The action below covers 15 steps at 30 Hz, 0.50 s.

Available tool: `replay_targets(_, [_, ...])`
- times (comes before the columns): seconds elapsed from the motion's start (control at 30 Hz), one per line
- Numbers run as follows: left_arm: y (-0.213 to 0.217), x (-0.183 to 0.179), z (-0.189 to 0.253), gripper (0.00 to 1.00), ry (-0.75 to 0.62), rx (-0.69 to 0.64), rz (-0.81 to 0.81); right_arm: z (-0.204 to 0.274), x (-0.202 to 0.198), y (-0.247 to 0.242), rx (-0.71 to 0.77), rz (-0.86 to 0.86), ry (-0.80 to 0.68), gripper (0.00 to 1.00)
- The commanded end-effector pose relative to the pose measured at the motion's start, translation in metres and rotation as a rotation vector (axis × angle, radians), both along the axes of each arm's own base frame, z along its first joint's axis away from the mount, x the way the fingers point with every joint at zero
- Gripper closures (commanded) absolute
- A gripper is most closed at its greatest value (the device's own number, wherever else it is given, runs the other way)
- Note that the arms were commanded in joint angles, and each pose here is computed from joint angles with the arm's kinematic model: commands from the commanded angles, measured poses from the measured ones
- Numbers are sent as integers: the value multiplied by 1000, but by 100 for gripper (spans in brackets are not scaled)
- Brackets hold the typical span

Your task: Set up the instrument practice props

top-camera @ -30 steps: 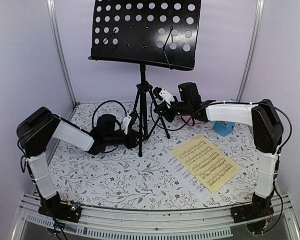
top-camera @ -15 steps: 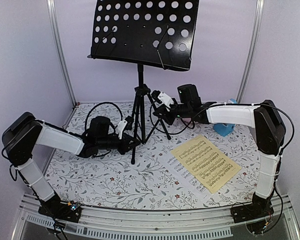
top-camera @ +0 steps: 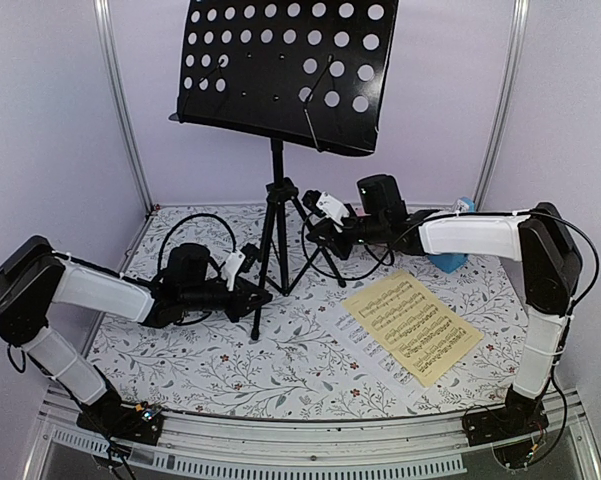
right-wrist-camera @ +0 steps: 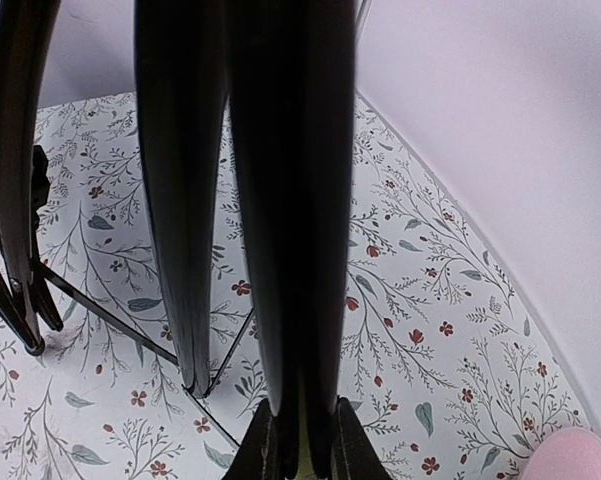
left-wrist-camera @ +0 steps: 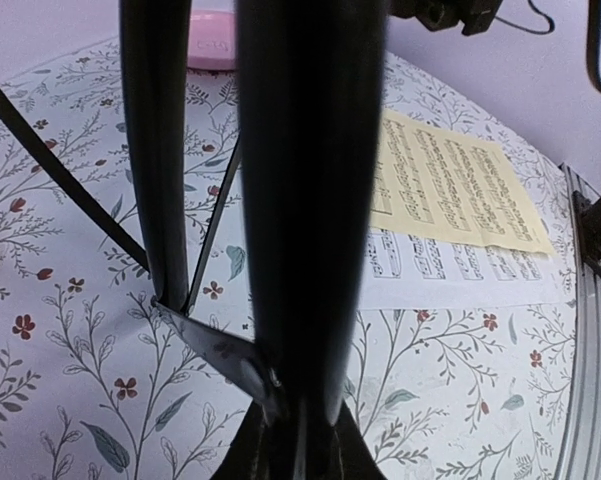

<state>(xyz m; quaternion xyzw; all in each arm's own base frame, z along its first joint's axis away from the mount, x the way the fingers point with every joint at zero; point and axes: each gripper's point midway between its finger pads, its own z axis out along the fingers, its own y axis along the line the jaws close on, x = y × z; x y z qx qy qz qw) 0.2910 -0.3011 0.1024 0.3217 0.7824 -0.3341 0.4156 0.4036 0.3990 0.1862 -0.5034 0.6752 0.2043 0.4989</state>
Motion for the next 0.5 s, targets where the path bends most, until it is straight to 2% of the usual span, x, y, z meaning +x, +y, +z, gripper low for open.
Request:
replay_targets(0.0, [18, -16, -32, 100, 134, 70, 49, 21, 16, -32, 16, -111, -19, 100])
replay_targets(0.07, [15, -15, -34, 100, 145, 68, 46, 22, 6, -25, 26, -72, -11, 98])
replay_targets(0.1, [14, -13, -34, 100, 146, 62, 47, 23, 2, -21, 31, -54, -8, 91])
replay_targets(0.17, [10, -12, -33, 100, 145, 56, 45, 26, -6, -17, 42, -25, 3, 61])
replay_targets(0.2, [8, -11, -32, 100, 141, 56, 42, 27, -9, -17, 48, -17, 8, 50])
replay_targets(0.3, [7, -10, -32, 100, 133, 60, 40, 35, -17, -22, 71, -21, 1, 28])
replay_targets(0.37, [5, -9, -31, 100, 126, 65, 29, 41, -22, -27, 80, -23, -6, 22])
replay_targets(0.47, [4, -7, -29, 100, 116, 70, 26, 38, -32, -34, 69, -12, -1, 19])
